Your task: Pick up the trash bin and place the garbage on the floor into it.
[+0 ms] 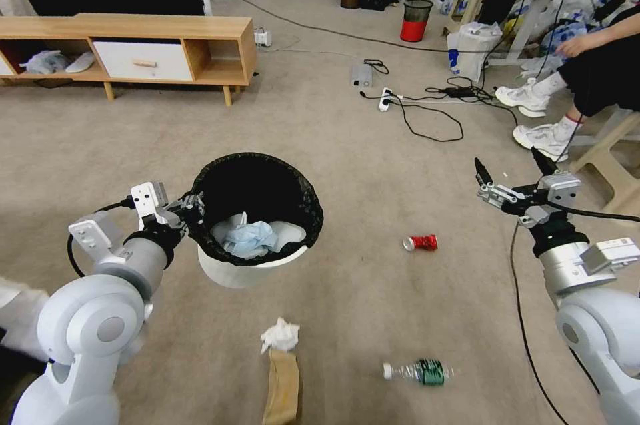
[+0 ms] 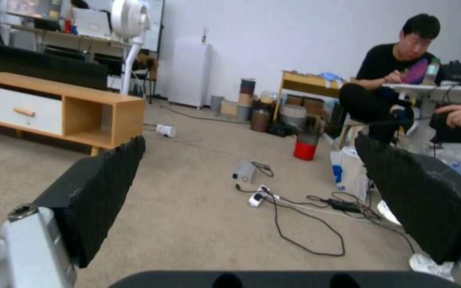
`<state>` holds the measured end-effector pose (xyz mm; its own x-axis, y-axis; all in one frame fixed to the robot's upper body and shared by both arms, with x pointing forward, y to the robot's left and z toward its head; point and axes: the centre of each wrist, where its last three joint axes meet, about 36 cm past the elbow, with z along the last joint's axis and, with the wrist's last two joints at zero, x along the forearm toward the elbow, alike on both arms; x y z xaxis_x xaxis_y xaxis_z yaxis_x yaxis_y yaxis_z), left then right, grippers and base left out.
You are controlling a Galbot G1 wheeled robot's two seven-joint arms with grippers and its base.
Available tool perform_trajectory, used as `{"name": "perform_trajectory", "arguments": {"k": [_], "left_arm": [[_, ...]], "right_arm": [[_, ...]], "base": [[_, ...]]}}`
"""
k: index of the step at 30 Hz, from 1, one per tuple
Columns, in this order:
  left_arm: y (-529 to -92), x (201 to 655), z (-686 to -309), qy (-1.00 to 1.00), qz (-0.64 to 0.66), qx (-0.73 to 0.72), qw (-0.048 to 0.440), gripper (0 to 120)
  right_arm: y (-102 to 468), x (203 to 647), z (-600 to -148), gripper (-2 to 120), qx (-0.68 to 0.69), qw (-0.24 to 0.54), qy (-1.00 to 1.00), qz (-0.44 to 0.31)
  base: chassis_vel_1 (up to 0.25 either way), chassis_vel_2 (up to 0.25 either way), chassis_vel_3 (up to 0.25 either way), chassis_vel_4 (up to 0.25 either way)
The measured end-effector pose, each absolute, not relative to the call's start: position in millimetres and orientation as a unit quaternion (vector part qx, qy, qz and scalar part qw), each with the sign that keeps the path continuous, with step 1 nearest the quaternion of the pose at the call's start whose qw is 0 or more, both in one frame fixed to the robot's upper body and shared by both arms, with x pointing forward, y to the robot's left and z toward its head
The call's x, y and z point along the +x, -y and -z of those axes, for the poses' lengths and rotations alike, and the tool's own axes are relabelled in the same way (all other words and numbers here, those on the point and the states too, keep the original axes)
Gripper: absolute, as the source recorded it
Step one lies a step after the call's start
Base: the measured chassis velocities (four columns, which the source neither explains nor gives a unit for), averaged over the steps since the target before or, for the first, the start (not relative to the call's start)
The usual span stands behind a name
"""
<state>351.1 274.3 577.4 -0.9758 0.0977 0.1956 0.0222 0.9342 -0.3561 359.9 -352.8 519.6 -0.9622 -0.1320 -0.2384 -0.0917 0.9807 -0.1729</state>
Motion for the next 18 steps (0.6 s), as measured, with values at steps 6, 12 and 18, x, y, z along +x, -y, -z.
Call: {"name": "perform_trajectory", "arguments": {"k": [6, 12, 18], "left_arm": [[-274.0, 350.6, -577.3, 0.978, -0.178, -0.031, 0.106, 7], [-274.6, 351.9, -577.4, 0.978, -0.178, -0.031, 0.106, 7], [-275.1, 353.5, -576.6, 0.978, -0.179, -0.032, 0.106, 7]], "right_arm": [[353.4, 359.0, -515.0, 100, -0.064, 0.122, -0.987, 0.087], [351.2, 357.4, -511.3, 100, -0.070, 0.114, -0.987, 0.088], [352.3, 351.4, -507.7, 100, -0.094, 0.087, -0.987, 0.097]], "base": [[0.036, -0.049, -0.037, 0.031], [0.000, 0.000, 0.000, 0.000], [0.000, 0.000, 0.000, 0.000]]}}
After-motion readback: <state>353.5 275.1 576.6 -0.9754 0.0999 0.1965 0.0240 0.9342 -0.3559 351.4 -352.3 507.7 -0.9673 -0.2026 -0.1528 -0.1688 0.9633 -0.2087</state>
